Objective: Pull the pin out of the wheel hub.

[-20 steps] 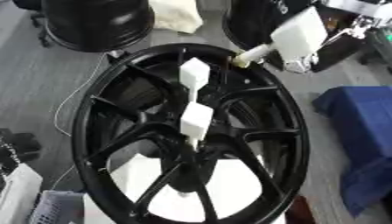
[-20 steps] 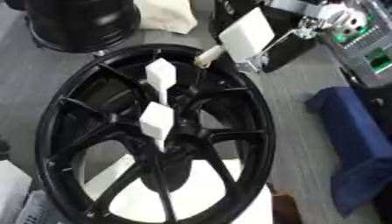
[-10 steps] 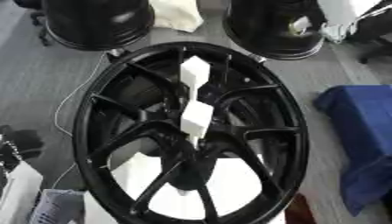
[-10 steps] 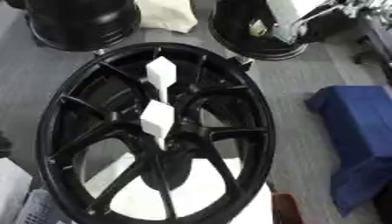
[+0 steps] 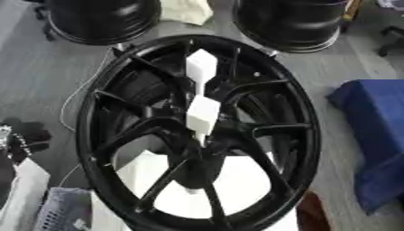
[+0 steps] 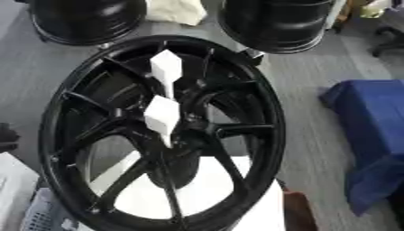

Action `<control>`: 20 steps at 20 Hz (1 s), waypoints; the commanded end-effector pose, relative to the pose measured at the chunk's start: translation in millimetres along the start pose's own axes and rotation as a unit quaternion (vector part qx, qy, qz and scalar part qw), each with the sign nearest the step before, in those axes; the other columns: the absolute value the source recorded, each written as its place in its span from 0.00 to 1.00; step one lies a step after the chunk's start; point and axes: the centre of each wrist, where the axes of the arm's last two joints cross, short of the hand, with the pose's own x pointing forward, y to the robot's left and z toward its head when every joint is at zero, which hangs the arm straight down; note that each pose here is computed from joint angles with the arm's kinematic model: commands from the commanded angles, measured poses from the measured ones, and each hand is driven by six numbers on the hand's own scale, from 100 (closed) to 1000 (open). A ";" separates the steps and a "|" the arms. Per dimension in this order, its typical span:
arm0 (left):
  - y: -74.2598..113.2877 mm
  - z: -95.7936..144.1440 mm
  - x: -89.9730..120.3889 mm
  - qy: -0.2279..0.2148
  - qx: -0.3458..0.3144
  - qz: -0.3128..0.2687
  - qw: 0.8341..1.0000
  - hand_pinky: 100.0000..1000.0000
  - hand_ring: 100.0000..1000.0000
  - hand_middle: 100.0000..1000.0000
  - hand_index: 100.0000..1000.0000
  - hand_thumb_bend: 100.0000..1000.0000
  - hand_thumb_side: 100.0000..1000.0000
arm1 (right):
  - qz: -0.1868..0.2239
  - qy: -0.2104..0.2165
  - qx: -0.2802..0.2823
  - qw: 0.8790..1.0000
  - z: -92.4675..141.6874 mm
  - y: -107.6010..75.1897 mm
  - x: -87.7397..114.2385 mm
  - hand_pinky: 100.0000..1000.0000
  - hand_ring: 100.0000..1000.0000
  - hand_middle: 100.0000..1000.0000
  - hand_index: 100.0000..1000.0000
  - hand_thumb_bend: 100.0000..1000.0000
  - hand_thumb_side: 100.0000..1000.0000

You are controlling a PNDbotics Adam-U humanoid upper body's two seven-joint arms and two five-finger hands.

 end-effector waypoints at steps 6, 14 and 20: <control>3.6 -6.6 17.5 -0.041 0.023 -0.003 0.999 0.75 0.69 0.57 0.68 0.00 0.85 | -0.037 0.139 0.072 0.987 84.2 41.7 -33.3 0.86 0.84 0.80 0.88 0.00 0.32; -0.4 -9.6 20.8 -0.052 0.014 -0.001 0.999 0.75 0.70 0.57 0.68 0.00 0.85 | -0.059 0.204 0.114 0.970 145.7 90.4 -25.3 0.88 0.87 0.90 0.99 0.00 0.98; -4.1 -9.8 18.5 -0.045 -0.003 0.002 0.999 0.75 0.70 0.57 0.68 0.00 0.85 | 0.008 0.241 0.135 0.961 181.3 120.1 16.7 0.89 0.88 0.91 0.99 0.00 0.55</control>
